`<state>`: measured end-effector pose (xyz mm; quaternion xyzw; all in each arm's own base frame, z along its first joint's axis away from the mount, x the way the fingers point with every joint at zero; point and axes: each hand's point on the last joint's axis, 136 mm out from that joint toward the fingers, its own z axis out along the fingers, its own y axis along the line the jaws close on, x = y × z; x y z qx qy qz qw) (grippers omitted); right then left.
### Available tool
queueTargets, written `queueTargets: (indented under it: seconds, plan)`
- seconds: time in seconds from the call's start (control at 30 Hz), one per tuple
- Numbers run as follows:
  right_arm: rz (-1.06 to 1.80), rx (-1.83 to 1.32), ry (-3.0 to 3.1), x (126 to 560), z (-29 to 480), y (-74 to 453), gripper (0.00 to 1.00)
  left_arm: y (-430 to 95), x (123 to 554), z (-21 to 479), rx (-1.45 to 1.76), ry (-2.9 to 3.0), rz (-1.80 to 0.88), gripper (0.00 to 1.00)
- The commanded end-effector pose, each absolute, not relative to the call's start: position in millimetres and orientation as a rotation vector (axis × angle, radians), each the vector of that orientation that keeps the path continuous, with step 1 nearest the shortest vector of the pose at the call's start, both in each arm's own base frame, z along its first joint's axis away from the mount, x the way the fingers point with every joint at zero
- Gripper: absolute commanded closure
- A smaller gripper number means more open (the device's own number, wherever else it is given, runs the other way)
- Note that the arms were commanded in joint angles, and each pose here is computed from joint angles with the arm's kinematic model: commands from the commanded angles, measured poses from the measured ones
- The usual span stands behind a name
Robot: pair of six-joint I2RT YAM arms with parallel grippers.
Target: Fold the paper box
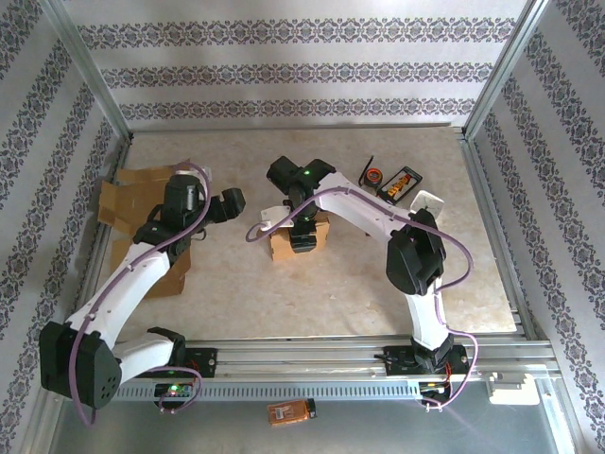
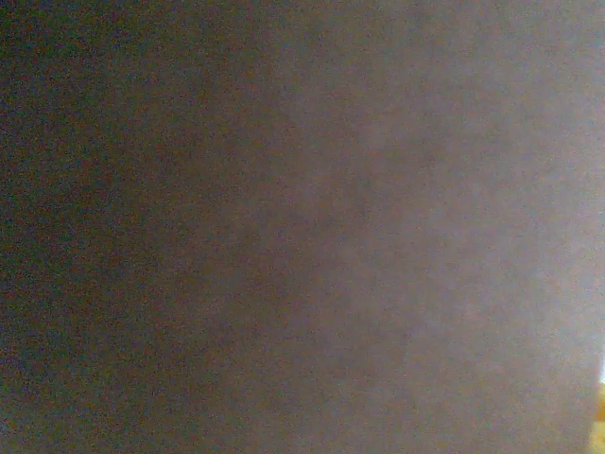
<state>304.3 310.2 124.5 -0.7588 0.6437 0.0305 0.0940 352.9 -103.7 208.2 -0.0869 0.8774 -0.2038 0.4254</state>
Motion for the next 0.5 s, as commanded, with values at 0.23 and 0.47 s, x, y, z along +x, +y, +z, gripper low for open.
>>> queueTargets:
  seconds: [0.23,0.47]
  plan:
    - [0.214,-2.009,1.852,306.5,182.4,323.1,0.12,-121.5,362.5,198.2,-0.154,2.203,-0.625,0.18]
    - [0.378,-1.779,1.895,308.1,208.8,322.1,0.10,-125.4,355.9,217.8,-0.063,2.172,-0.617,0.22]
